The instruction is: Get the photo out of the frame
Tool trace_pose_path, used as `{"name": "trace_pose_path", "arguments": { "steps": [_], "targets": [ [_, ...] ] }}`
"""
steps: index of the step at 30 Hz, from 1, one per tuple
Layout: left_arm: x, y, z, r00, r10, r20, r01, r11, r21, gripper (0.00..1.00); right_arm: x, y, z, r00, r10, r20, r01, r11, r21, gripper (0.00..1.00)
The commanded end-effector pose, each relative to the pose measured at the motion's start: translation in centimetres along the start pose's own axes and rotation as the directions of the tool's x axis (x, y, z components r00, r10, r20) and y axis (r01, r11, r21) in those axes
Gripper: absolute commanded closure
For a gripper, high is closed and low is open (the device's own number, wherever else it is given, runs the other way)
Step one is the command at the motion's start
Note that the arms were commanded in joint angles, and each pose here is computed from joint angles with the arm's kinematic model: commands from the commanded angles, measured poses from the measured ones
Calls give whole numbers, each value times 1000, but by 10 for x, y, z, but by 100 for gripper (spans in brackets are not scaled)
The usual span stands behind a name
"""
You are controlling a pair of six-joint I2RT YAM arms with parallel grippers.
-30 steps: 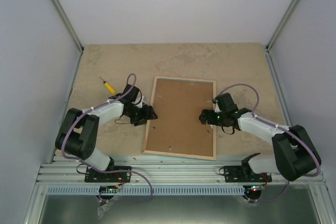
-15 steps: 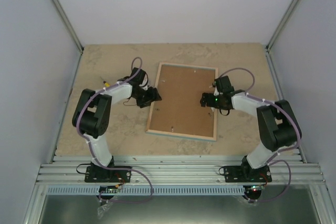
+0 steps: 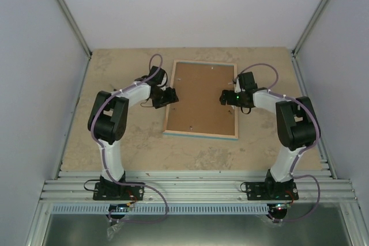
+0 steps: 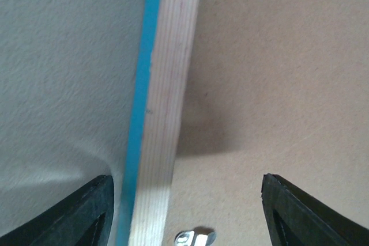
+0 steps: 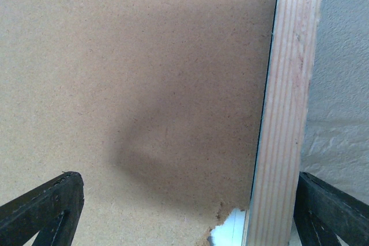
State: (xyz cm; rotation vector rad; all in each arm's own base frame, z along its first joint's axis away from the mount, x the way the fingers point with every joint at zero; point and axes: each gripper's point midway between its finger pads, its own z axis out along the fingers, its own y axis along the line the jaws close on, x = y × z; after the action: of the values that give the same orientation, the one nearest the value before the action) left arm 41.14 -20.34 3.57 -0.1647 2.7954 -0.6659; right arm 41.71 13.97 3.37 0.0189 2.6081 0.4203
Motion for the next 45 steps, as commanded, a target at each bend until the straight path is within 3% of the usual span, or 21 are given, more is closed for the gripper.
{"name": "trace_pose_path", "arguments": {
  "steps": [1, 13, 26, 35, 42, 45],
  "targets": [
    [12, 14, -23, 999, 37, 15, -35, 994, -101, 28, 3, 1, -18, 999, -43, 6, 43, 999, 17, 2],
    [69, 29, -54, 996, 91, -21, -93, 982, -165, 31, 44, 31, -73, 989, -139, 56, 142, 989, -45, 2],
    [85, 24, -35, 988, 141, -62, -151, 968, -202, 44, 80, 69, -95, 957, -277, 89, 284, 954, -92, 2],
    [84, 25, -27, 987, 144, -68, -155, 967, -204, 61, 96, 91, -103, 927, -361, 101, 371, 922, -107, 2],
    [86, 22, -26, 987, 145, -65, -155, 969, -192, 87, 107, 107, -105, 886, -453, 98, 462, 881, -107, 2],
    [83, 18, -33, 988, 150, -47, -156, 969, -190, 94, 111, 119, -107, 848, -517, 116, 528, 843, -107, 2]
  ]
}}
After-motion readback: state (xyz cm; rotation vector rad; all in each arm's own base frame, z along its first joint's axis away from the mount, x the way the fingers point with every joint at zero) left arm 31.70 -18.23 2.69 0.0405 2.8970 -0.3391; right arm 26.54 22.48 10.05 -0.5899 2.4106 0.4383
